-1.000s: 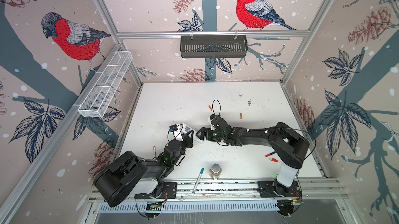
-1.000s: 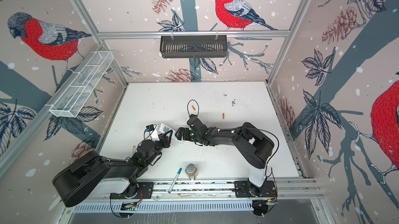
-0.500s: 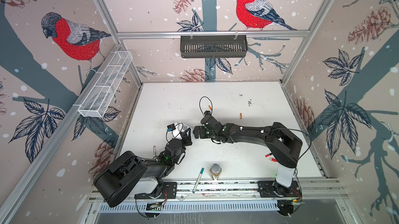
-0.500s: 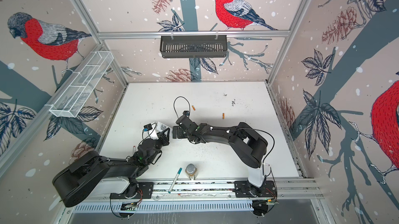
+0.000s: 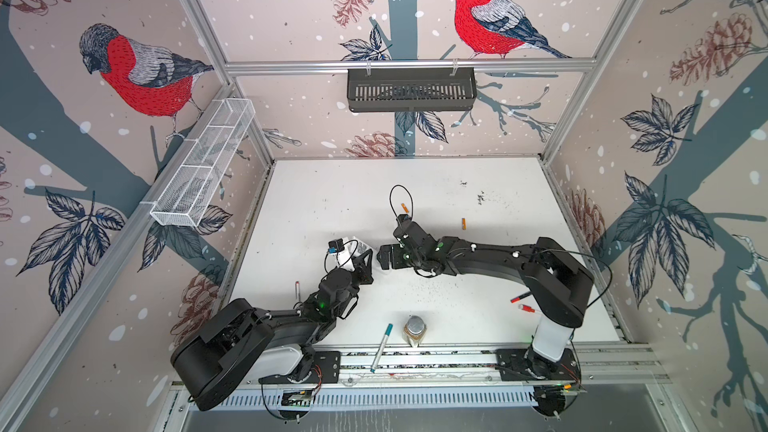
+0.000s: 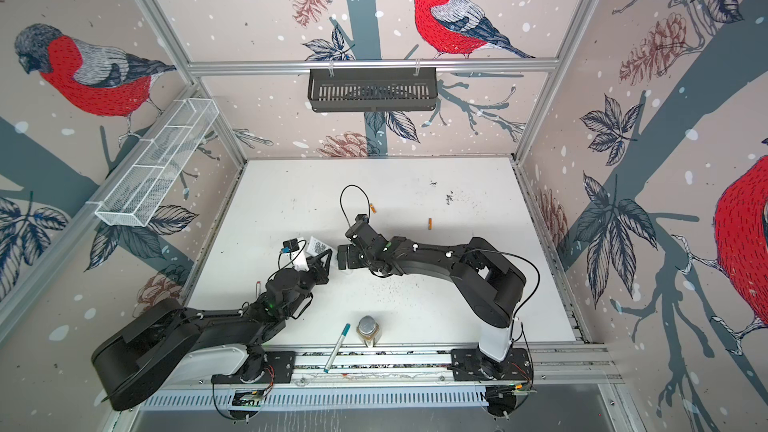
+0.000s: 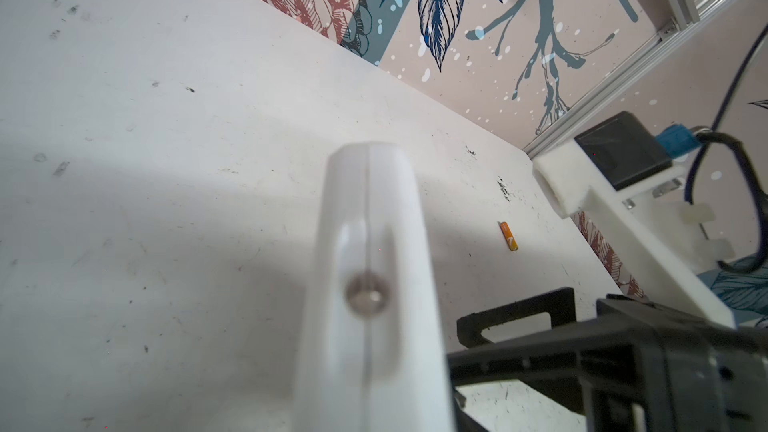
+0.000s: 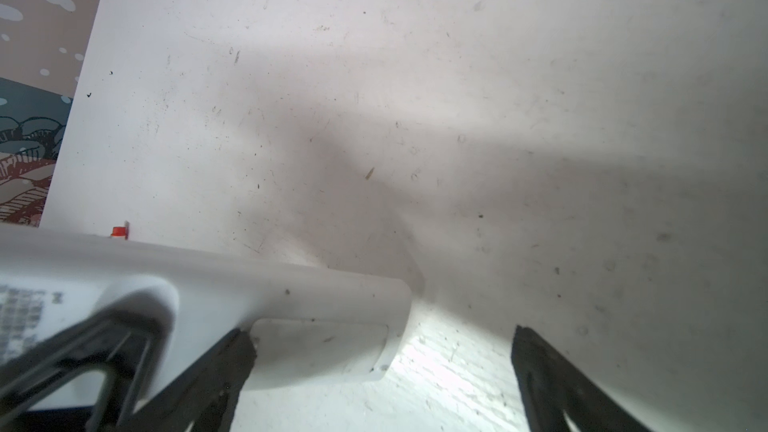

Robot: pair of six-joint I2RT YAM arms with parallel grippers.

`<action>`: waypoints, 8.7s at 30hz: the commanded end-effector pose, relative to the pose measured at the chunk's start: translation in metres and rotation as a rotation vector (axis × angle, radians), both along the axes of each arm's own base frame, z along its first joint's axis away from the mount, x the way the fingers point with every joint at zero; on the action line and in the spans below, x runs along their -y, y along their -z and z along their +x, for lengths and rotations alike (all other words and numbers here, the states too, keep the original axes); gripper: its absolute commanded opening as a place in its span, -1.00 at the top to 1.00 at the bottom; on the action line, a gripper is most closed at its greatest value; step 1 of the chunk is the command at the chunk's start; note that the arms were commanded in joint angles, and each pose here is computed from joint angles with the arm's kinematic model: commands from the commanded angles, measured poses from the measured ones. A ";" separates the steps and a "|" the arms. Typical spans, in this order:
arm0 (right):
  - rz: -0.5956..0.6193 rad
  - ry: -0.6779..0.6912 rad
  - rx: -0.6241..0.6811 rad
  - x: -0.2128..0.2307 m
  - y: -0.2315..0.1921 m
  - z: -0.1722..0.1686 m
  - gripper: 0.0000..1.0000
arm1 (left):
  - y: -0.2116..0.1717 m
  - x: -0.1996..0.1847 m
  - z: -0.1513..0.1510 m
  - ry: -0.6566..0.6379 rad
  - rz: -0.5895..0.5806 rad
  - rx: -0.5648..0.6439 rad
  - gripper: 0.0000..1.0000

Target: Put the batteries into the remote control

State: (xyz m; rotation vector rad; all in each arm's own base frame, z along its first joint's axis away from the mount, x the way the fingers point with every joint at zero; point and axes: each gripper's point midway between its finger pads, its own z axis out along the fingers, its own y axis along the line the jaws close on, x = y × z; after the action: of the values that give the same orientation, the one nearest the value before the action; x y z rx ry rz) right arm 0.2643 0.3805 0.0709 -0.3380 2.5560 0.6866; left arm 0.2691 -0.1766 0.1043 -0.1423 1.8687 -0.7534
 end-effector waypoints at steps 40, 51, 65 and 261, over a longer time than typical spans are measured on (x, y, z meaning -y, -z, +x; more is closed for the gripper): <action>-0.014 -0.077 0.125 0.016 -0.039 -0.014 -0.99 | 0.009 0.014 -0.004 0.083 0.031 -0.012 1.00; 0.079 -0.374 0.398 0.024 -0.051 -0.028 -0.96 | 0.007 0.031 -0.007 0.174 0.033 -0.009 1.00; 0.102 -0.512 0.565 0.039 -0.075 -0.043 -0.83 | -0.031 0.048 -0.023 0.314 0.008 0.031 1.00; -0.300 -0.065 0.163 0.060 0.020 0.195 0.04 | -0.078 -0.024 -0.048 0.147 0.054 0.025 1.00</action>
State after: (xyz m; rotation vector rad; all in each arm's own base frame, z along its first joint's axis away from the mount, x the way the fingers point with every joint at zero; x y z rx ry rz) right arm 0.4592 0.3160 0.0557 -0.5241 2.4812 0.2909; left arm 0.2204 -0.1558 0.1849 0.0662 1.8846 -0.8074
